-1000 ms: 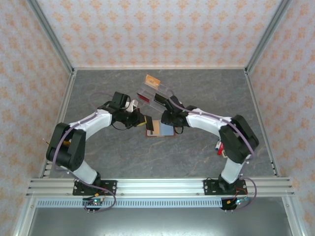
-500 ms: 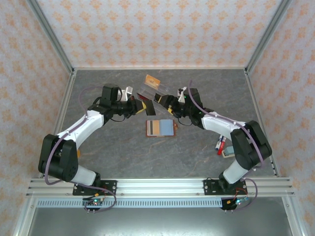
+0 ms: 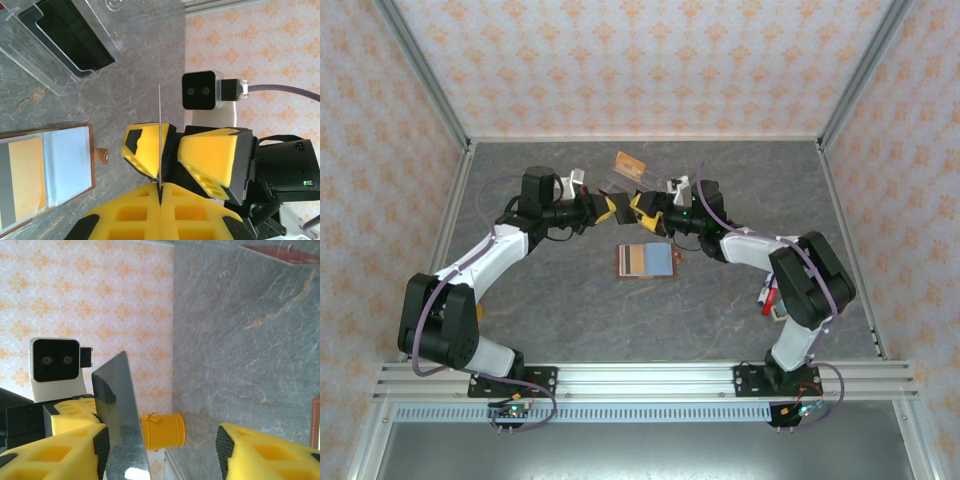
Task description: Take the credit cards out of the card holder
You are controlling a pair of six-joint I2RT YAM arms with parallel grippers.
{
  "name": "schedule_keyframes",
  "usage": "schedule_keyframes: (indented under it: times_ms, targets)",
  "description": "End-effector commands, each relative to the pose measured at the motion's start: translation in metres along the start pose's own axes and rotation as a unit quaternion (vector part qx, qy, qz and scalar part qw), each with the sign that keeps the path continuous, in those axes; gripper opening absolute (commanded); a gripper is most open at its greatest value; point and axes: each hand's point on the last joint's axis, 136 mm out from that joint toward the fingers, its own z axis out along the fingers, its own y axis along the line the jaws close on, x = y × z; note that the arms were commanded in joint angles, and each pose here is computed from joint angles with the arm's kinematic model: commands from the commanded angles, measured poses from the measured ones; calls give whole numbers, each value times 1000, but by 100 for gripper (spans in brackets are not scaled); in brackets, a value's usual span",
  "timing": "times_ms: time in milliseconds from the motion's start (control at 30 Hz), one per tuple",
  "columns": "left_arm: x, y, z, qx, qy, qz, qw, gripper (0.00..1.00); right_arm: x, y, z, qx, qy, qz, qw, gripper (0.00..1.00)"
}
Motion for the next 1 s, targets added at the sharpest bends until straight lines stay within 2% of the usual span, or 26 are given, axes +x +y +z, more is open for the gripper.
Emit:
schedule_keyframes:
  times_ms: [0,300,500,767,800,867,967]
  targets:
    - [-5,-14,-8,24,-15,7,1000,0,4,25,2,-51,19,-12,998,55]
    - [-6,-16,-7,36,-17,-7,999,0,6,38,4,-91,22,8,996,41]
    - [-2,-9,-9,24,-18,-14,999,0,7,46,2,-100,30,11,994,23]
    - [2,7,-8,-5,-15,-24,1000,0,12,50,-5,-68,34,-31,997,1]
    - [2,10,-8,-15,-15,-23,1000,1,12,49,-6,-55,32,-41,997,0]
    - [3,17,-10,-43,-14,-22,999,17,9,45,-11,-21,20,-66,997,0]
    - [2,33,-19,-116,-15,-9,993,47,-3,31,-26,65,-12,-120,991,0]
